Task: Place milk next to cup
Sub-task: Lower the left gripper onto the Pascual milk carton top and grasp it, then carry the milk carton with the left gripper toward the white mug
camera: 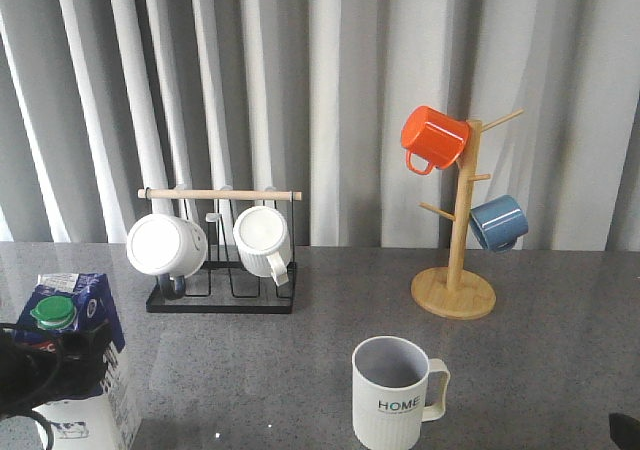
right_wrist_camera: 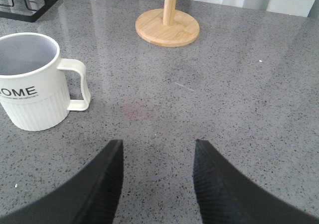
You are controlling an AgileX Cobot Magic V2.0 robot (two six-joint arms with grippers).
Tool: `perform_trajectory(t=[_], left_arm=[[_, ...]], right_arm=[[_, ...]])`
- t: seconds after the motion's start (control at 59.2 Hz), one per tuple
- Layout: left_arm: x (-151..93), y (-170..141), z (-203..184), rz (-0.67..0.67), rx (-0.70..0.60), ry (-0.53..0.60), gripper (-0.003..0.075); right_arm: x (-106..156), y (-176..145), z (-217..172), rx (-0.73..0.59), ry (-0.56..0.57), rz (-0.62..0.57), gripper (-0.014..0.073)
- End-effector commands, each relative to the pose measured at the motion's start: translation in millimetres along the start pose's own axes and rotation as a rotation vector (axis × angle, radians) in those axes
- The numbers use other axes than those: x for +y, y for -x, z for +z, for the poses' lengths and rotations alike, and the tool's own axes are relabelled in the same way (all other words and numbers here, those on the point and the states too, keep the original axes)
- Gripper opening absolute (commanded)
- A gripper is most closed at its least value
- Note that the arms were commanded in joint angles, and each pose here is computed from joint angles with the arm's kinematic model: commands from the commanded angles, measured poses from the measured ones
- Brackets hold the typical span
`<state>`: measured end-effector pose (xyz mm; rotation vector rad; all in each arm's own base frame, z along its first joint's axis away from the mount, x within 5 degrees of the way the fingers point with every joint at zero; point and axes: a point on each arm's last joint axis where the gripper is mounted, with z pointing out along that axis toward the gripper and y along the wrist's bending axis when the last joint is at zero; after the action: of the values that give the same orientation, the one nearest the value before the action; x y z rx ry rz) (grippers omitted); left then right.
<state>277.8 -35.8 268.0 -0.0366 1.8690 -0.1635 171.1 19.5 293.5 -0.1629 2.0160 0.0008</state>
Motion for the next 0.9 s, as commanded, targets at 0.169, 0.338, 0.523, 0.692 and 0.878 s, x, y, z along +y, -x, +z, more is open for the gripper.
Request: perform_trajectory(t=[0.169, 0.338, 0.523, 0.692, 0.878], left_arm=[[-1.1, 25.0, 7.0, -0.004, -0.15, 0.002, 0.0632], [-0.9, 25.0, 8.3, -0.003, -0.161, 0.003, 0.0576], [-0.8, 24.7, 8.3, -0.006, -0.16, 0.003, 0.0444], [-0.8, 25.0, 8.0, -0.007, -0.161, 0.003, 0.0365], [-5.3, 25.3, 6.8, 0.004, -0.163, -0.013, 0.0353]], right_arm=[[-1.6, 15.8, -5.2, -0.102, -0.004, -0.016, 0.0328], [-1.6, 15.7, -5.2, -0.101, -0.004, -0.016, 0.0328], [-1.6, 15.7, -5.2, -0.101, -0.004, -0.016, 0.0328], [-1.6, 15.7, -5.2, -0.101, -0.004, -0.016, 0.0328], [-1.6, 15.7, -5.2, -0.101, -0.004, -0.016, 0.0328]])
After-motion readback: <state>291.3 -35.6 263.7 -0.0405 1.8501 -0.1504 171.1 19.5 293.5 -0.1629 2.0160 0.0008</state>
